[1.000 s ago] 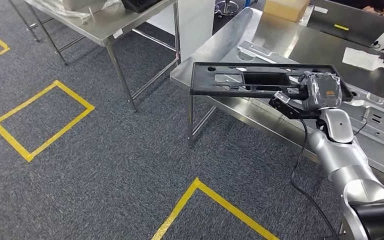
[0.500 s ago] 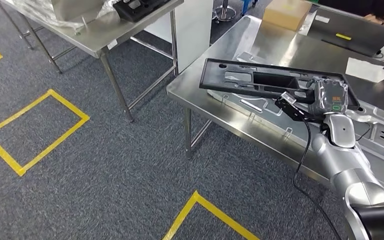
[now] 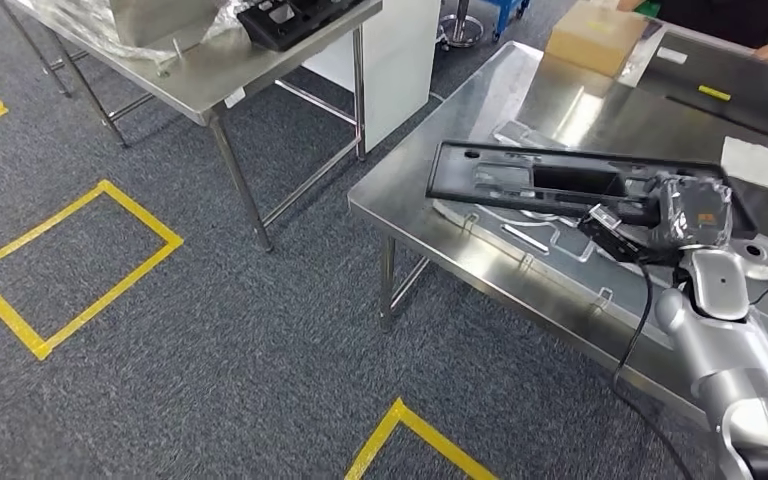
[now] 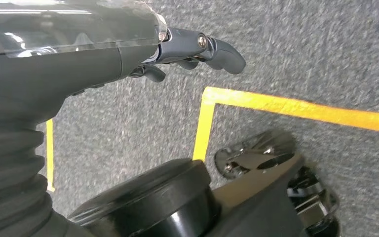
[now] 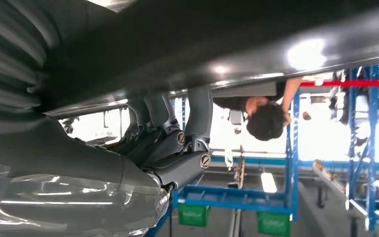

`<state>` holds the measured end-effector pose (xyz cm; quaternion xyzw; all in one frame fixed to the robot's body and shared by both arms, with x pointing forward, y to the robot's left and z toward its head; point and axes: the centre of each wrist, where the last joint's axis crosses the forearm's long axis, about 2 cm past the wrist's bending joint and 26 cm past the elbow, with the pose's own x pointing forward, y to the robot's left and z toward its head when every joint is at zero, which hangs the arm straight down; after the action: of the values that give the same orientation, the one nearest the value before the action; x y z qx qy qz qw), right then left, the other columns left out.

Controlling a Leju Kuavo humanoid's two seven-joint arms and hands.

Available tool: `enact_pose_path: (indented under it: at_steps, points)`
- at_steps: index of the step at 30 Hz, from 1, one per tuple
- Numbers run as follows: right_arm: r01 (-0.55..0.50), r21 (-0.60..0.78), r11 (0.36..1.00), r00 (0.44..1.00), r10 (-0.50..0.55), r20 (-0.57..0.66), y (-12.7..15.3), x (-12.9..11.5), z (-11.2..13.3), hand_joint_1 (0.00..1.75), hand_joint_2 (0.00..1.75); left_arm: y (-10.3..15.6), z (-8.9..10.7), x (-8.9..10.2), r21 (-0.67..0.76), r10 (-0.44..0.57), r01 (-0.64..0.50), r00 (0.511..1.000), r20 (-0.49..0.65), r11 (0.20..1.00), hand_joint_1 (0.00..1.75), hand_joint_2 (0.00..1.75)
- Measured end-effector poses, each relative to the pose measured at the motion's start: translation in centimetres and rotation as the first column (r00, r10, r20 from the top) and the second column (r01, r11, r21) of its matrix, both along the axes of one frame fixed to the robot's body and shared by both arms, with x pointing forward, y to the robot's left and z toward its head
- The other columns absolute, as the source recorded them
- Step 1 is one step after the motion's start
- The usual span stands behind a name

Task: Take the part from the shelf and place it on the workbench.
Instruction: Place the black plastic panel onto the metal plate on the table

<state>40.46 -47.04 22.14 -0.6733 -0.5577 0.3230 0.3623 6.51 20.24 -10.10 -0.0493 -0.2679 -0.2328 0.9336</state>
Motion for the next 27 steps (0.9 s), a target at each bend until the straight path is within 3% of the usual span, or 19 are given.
enact_pose_path:
  at_steps: [7, 18, 22, 27]
  points:
    - [-0.028, -0.023, 0.999, 1.000, 0.028, 0.003, 0.7, -1.1, -0.6, 1.75, 1.75, 0.1, -0.1, -0.4, -0.002, 0.003, -0.003, 1.000, 0.010, 1.000, 0.00, 1.75]
    - [-0.083, -0.024, 0.996, 0.996, 0.084, 0.015, 1.1, -0.3, 0.2, 1.75, 1.75, 0.2, -0.2, -1.1, 0.006, 0.036, -0.036, 0.999, 0.014, 0.999, 0.00, 1.75]
    - [-0.131, 0.009, 0.991, 0.991, 0.131, 0.021, 4.3, 2.0, 0.8, 1.75, 1.75, 0.3, -0.2, -1.2, 0.014, 0.067, -0.068, 0.998, 0.020, 0.998, 0.00, 1.75]
    - [-0.156, 0.041, 0.987, 0.988, 0.156, -0.003, 6.6, 2.9, 0.1, 1.75, 1.75, 0.3, -0.2, -1.4, 0.019, 0.091, -0.092, 0.996, 0.016, 0.996, 0.00, 1.75]
